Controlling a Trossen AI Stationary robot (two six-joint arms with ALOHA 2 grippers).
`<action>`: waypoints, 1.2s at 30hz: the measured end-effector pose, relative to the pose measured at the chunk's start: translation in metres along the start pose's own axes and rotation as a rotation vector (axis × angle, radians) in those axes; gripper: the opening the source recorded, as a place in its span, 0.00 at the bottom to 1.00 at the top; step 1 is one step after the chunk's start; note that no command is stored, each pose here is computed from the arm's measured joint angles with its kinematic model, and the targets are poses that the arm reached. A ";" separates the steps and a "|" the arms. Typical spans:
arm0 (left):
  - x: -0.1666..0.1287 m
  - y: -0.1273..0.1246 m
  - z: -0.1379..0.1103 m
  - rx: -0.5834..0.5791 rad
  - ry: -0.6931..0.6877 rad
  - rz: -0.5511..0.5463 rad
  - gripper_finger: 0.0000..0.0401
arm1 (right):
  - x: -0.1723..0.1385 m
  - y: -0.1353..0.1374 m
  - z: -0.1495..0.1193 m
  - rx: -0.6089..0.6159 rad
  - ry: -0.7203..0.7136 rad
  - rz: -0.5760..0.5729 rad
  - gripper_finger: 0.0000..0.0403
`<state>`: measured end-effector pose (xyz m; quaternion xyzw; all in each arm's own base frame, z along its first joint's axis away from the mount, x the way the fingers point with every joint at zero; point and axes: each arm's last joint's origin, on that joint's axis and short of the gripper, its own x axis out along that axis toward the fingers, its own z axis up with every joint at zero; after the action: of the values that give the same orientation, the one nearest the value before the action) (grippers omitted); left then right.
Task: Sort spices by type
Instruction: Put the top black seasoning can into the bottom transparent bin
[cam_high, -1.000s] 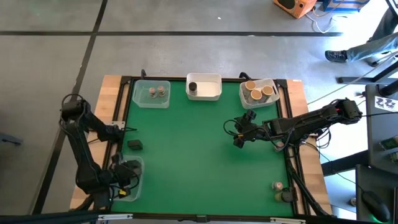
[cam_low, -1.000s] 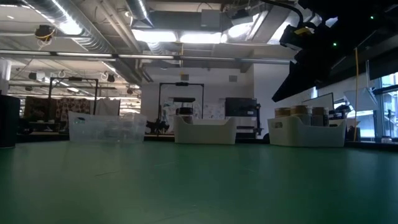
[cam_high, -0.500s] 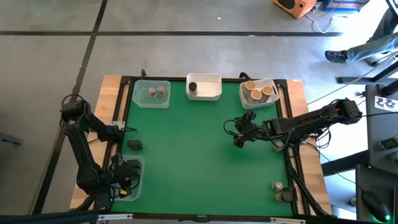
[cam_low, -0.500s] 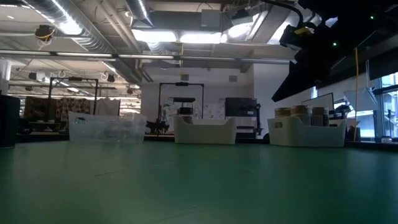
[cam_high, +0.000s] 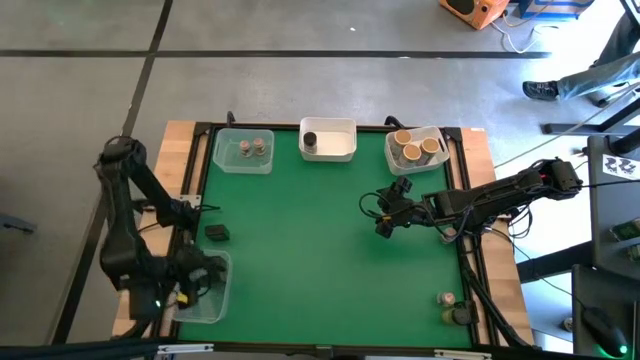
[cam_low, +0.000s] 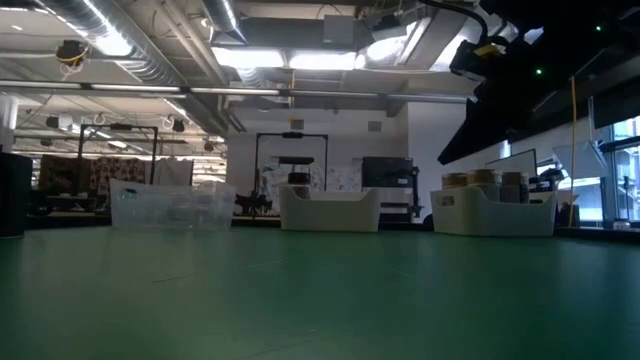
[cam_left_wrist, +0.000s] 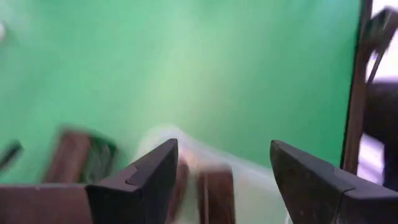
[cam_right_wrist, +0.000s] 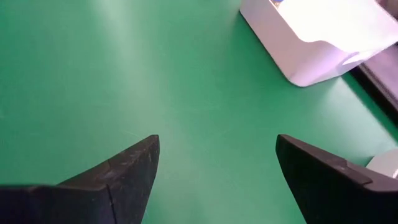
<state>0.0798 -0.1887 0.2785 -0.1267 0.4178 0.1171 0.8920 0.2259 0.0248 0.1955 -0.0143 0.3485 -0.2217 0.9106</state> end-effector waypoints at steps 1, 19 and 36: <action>-0.004 0.006 0.006 -0.012 -0.046 -0.005 0.59 | 0.000 0.000 0.000 -0.012 -0.001 -0.004 0.80; -0.005 0.102 0.063 -0.027 -0.279 0.273 0.59 | 0.006 -0.008 0.013 -0.112 -0.083 0.019 0.80; 0.065 0.127 0.048 -0.144 0.285 0.207 0.59 | 0.014 -0.021 0.015 -0.101 -0.053 0.090 0.80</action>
<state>0.1144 -0.0470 0.2414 -0.1619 0.5412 0.2189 0.7956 0.2367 -0.0013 0.2022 -0.0503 0.3353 -0.1624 0.9267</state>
